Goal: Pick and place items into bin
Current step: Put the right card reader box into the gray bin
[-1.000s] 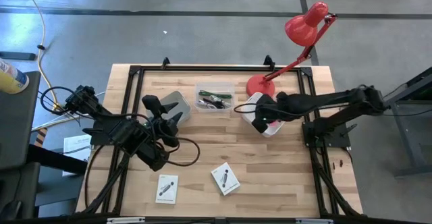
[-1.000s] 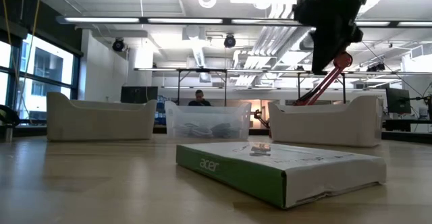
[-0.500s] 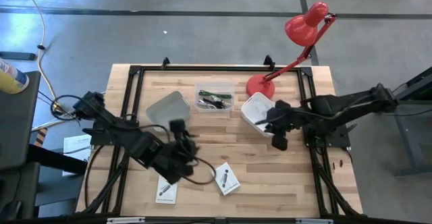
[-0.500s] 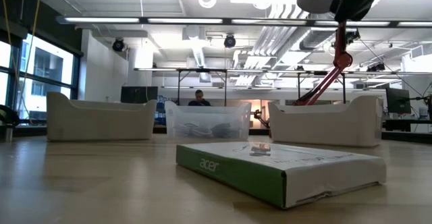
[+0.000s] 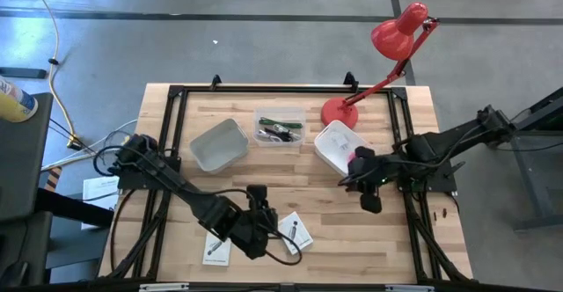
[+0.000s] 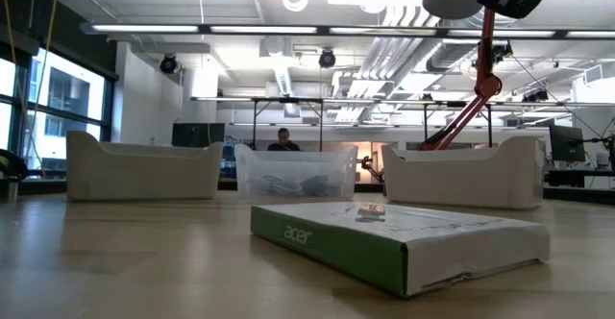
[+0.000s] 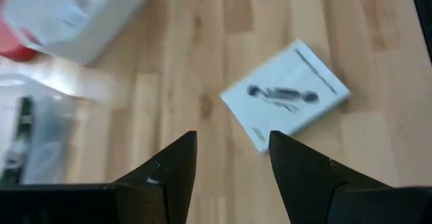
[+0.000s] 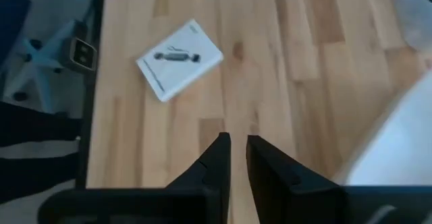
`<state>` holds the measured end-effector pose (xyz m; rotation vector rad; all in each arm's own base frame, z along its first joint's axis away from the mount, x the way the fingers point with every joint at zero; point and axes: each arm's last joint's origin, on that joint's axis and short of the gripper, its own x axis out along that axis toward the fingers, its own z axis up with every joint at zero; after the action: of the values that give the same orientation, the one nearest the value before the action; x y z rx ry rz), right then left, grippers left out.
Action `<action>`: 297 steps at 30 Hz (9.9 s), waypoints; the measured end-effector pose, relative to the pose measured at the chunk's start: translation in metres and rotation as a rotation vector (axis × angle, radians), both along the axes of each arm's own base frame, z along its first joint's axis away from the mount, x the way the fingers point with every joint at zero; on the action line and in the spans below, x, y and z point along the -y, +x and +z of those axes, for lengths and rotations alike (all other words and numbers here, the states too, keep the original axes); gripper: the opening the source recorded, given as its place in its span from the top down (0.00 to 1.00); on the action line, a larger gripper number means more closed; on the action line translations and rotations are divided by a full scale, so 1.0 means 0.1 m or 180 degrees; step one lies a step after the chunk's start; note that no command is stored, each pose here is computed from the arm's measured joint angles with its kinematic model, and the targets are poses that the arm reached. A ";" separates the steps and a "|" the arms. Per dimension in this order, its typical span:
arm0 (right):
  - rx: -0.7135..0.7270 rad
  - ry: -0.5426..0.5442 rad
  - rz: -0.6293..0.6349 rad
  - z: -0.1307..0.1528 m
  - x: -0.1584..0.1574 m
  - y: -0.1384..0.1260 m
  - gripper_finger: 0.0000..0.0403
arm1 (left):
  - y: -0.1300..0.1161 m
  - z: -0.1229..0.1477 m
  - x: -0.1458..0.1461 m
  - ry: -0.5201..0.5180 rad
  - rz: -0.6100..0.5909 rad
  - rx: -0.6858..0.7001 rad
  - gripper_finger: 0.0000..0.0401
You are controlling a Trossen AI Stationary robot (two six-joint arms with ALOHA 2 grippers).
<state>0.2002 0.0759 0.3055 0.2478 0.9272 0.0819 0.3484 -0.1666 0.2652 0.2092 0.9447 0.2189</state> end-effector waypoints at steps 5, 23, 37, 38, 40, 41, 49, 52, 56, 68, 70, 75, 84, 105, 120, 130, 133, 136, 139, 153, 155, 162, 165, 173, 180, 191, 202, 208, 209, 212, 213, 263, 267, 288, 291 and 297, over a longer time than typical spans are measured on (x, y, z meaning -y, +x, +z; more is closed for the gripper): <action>0.0118 0.0056 0.0076 -0.08 -0.13 0.19 0.90 | 0.05 -0.17 0.06 -0.0213 -0.0122 -0.0233 0.57; -0.0282 0.0407 -0.0050 -0.86 -0.59 0.87 0.94 | -0.17 -0.43 0.23 -0.0555 0.0033 -0.0648 0.57; -0.0445 0.0259 -0.0274 -1.16 -0.76 0.93 0.99 | -0.20 -0.74 0.41 -0.1136 0.0634 0.0147 0.57; -0.0420 0.0233 -0.0303 -1.16 -0.75 0.94 0.99 | -0.20 -0.75 0.42 -0.1309 0.0837 0.0222 0.57; -0.0369 0.0194 -0.0379 -1.15 -0.72 0.95 0.99 | -0.19 -0.79 0.43 -0.1645 0.1194 0.0417 0.57; -0.0341 0.0186 -0.0407 -1.15 -0.72 0.96 0.99 | -0.19 -0.82 0.43 -0.1793 0.1321 0.0554 0.57; -0.0109 0.0073 -0.0225 -1.12 -0.79 0.97 0.98 | -0.22 -1.07 0.41 -0.2691 0.2046 0.1172 0.57; -0.0080 0.0116 -0.0170 -1.11 -0.83 0.97 0.98 | -0.26 -1.12 0.39 -0.2719 0.2206 0.1219 0.57; -0.0016 0.0165 -0.0168 -1.12 -0.85 0.97 0.98 | -0.25 -1.11 0.38 -0.2727 0.2307 0.1318 0.57; -0.0026 0.0348 0.0083 -1.63 -0.86 0.66 1.00 | -0.25 -1.20 0.38 -0.2572 0.2237 0.1243 0.57; 0.0062 0.0440 0.0083 -1.64 -0.89 0.64 1.00 | -0.23 -1.26 0.40 -0.2603 0.2219 0.1207 0.57; 0.0148 0.0380 0.0061 -1.65 -0.90 0.63 1.00 | -0.16 -1.43 0.45 -0.2733 0.2133 0.1122 0.57; 0.0104 0.0286 0.0180 -1.83 -0.93 0.69 1.00 | -0.04 -1.54 0.39 -0.2843 0.2179 0.1244 0.57; 0.0228 0.0227 0.0368 -1.99 -1.18 1.03 1.00 | 0.08 -1.55 0.19 -0.2800 0.2117 0.1137 0.57; 0.0043 -0.0112 0.0235 -1.95 -1.07 1.02 1.00 | 0.06 -1.56 0.20 -0.2929 0.2209 0.0936 0.57; 0.0152 -0.0322 0.0753 -1.74 -1.01 0.98 0.95 | 0.05 -1.56 0.20 -0.2893 0.2216 0.0964 0.57; 0.0218 -0.0358 0.0787 -1.73 -1.01 1.00 0.85 | 0.05 -1.56 0.20 -0.2909 0.2221 0.0950 0.57; 0.0273 -0.0337 0.0788 -1.72 -1.02 1.01 0.73 | 0.05 -1.56 0.20 -0.2909 0.2225 0.0952 0.57; 0.0351 -0.0337 0.0775 -1.70 -1.03 1.02 0.60 | 0.05 -1.56 0.20 -0.2912 0.2227 0.0950 0.57; 0.0484 -0.0454 0.0762 -1.71 -1.02 1.07 0.40 | 0.06 -1.56 0.20 -0.2859 0.2137 0.0955 0.57; 0.0524 -0.0399 0.0783 -1.73 -1.03 1.09 0.39 | 0.06 -1.56 0.20 -0.2857 0.2138 0.0957 0.57; 0.0501 -0.0341 0.0727 -1.79 -1.04 1.11 0.39 | 0.06 -1.56 0.20 -0.2870 0.2136 0.0972 0.57; 0.0483 -0.0347 0.0725 -1.80 -1.03 1.11 0.38 | 0.06 -1.56 0.20 -0.2876 0.2133 0.0966 0.57; 0.0510 -0.0367 0.0621 -1.80 -0.97 1.15 0.36 | 0.06 -1.56 0.20 -0.2947 0.2227 0.0986 0.57; 0.0453 -0.0225 0.0573 -1.95 -1.00 1.19 0.36 | 0.06 -1.56 0.20 -0.2974 0.2272 0.1014 0.57; 0.0324 -0.0295 0.0612 -2.00 -1.03 1.14 0.36 | 0.07 -1.56 0.20 -0.3107 0.2406 0.1068 0.57; 0.0162 -0.0421 0.0609 -2.04 -1.01 1.10 0.36 | 0.07 -1.56 0.20 -0.3089 0.2453 0.1066 0.57; 0.0097 -0.0492 0.0609 -2.05 -1.02 1.07 0.36 | 0.06 -1.56 0.19 -0.3089 0.2497 0.1067 0.57; 0.0082 -0.0520 0.0607 -2.06 -1.02 1.06 0.36 | 0.06 -1.56 0.19 -0.3080 0.2501 0.1075 0.57; 0.0041 -0.0630 0.0603 -2.07 -1.05 1.02 0.36 | 0.06 -1.56 0.19 -0.3063 0.2510 0.1100 0.57; 0.0042 -0.0666 0.0601 -2.07 -1.07 1.01 0.36 | 0.06 -1.56 0.19 -0.3062 0.2512 0.1108 0.57; 0.0388 -0.0887 0.0117 -2.31 -1.25 0.72 0.36 | 0.20 -1.56 -0.10 -0.3239 0.2743 0.0999 0.57; 0.0384 -0.0911 0.0131 -2.31 -1.27 0.70 0.36 | 0.20 -1.56 -0.10 -0.3241 0.2742 0.1001 0.57; 0.0402 -0.0953 0.0113 -2.31 -1.27 0.69 0.36 | 0.33 -1.52 -0.25 -0.3273 0.2566 0.1304 0.57; 0.0407 -0.0974 0.0100 -2.31 -1.27 0.69 0.36 | 0.36 -1.49 -0.26 -0.3287 0.2471 0.1377 0.57; 0.0435 -0.1010 0.0067 -2.31 -1.26 0.69 0.36 | 0.39 -1.47 -0.28 -0.3320 0.2394 0.1448 0.57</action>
<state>0.2689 0.2022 0.0745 -0.0614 0.7936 -0.0291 0.3873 -0.1387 0.1184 -1.1317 0.5435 0.4089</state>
